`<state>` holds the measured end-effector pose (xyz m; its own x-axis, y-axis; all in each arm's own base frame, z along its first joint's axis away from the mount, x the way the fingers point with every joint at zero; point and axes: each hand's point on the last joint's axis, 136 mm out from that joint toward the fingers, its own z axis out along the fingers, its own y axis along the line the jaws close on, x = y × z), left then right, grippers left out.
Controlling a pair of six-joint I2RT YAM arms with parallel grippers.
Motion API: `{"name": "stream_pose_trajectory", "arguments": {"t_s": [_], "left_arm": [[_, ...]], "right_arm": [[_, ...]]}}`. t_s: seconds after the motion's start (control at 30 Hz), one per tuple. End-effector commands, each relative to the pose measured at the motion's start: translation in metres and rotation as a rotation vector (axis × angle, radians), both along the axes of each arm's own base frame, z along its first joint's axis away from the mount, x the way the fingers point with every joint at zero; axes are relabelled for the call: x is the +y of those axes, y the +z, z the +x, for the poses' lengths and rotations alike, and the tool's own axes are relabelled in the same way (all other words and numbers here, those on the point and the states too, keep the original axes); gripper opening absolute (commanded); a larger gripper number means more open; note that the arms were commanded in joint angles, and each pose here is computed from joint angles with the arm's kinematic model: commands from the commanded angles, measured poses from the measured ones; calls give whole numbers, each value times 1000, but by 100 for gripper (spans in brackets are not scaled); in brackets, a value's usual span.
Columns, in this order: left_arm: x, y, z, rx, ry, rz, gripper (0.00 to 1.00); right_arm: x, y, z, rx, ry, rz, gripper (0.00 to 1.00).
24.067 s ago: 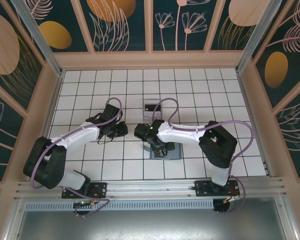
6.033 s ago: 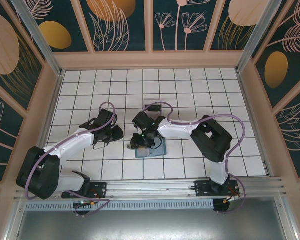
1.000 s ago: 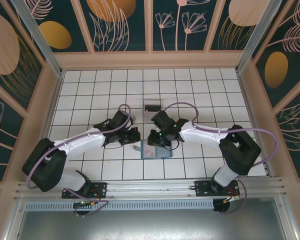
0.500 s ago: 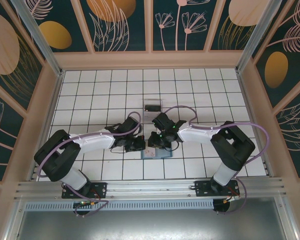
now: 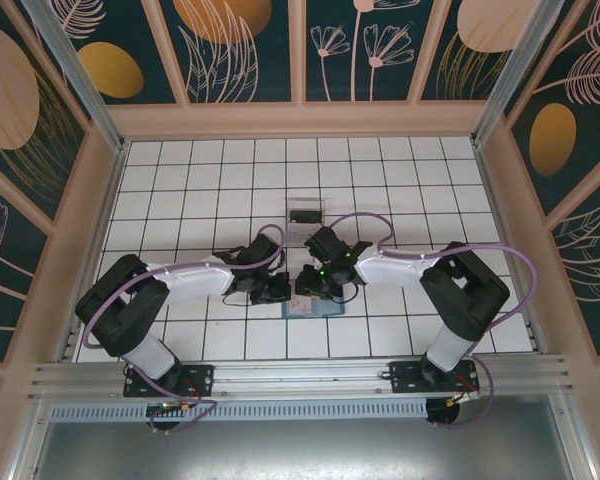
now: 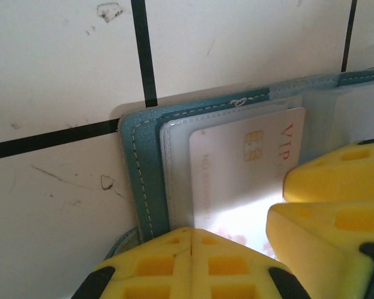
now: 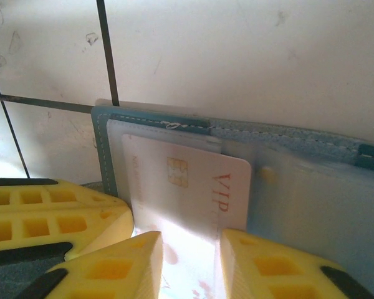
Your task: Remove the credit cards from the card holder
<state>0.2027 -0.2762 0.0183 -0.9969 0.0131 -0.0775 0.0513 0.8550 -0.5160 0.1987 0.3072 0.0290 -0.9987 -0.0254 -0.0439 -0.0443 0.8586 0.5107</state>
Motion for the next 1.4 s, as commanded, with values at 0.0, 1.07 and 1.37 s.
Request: {"name": "stream_pose_trajectory", "arguments": {"t_s": [0.0, 1.07, 1.37], "left_arm": [[7, -9, -4, 14, -20, 57, 2], [14, -15, -6, 20, -24, 104, 3], [14, -16, -5, 22, -25, 104, 3]], "right_arm": [[-17, -16, -4, 13, -5, -82, 36], [-44, 4, 0, -55, -52, -165, 36], [-34, 9, 0, -53, -41, -108, 36]]}}
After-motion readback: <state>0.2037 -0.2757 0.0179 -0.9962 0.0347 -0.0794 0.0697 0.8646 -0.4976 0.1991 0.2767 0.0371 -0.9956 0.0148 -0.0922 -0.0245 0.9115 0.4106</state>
